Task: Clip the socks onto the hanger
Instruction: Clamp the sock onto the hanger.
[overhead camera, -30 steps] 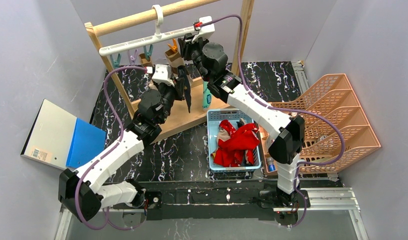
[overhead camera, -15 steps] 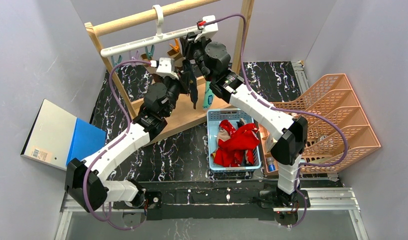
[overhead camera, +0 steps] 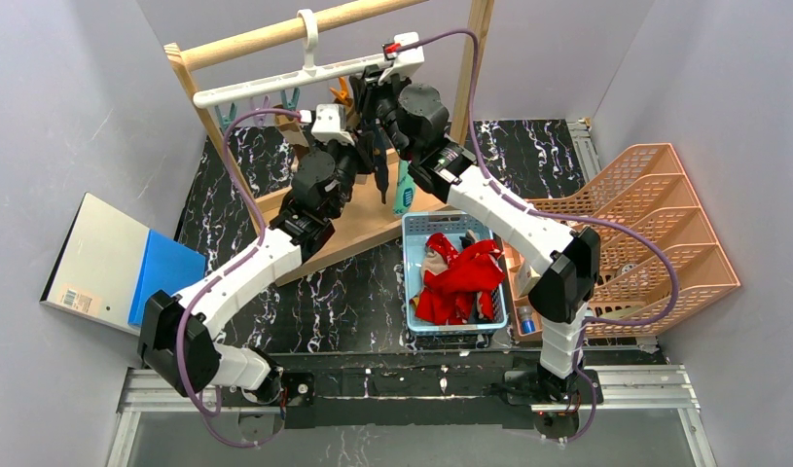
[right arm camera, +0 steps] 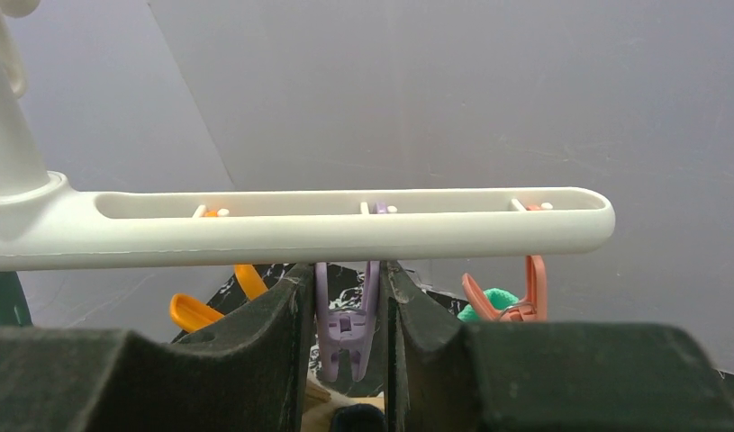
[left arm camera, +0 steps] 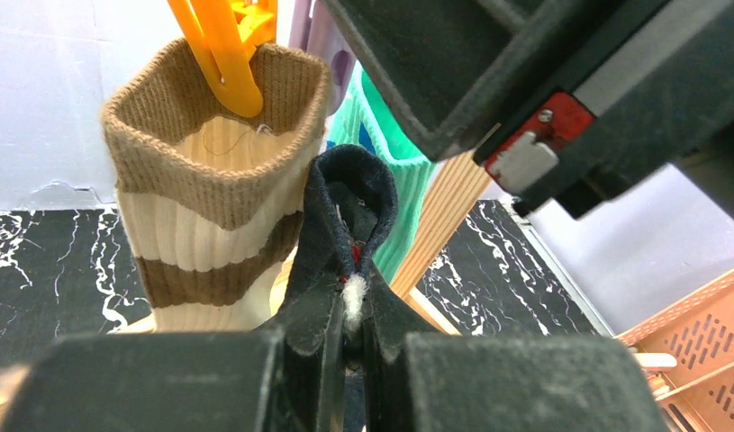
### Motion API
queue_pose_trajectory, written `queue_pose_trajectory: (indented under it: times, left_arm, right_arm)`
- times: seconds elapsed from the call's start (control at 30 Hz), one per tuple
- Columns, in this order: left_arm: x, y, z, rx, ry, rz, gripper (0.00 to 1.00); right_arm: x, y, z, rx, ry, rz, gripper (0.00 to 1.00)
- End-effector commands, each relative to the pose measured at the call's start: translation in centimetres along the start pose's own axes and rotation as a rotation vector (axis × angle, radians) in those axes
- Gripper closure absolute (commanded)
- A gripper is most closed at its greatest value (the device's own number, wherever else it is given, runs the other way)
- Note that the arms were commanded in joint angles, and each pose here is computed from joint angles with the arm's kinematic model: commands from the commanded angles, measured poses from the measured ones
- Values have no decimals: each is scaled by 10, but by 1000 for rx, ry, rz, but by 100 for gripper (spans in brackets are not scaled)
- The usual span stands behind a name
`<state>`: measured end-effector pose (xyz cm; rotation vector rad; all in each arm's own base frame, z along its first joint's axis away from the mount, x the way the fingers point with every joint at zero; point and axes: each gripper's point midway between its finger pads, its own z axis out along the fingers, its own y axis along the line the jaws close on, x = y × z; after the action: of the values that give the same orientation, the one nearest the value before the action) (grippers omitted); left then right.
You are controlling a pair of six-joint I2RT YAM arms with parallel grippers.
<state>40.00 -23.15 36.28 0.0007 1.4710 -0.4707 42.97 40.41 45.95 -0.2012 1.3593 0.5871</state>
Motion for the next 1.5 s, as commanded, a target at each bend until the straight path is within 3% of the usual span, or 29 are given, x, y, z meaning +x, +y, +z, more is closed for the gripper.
queue_pose_trajectory:
  times: [0.0, 0.4, 0.7, 1.47]
  left_arm:
    - [-37, 0, 5, -31, -98, -32, 100]
    - [-31, -27, -18, 141, -64, -152, 100]
    - [-31, -43, -30, 218, -34, -162, 100]
    - [-21, -10, 7, -12, -36, -62, 100]
  right_arm:
    - [-50, -4, -14, 11, -97, 28, 99]
    - [-58, -1, -13, -1, -122, 32, 99]
    - [-55, 3, -13, -20, -114, 57, 99]
    - [-57, 4, -17, -30, -103, 51, 99]
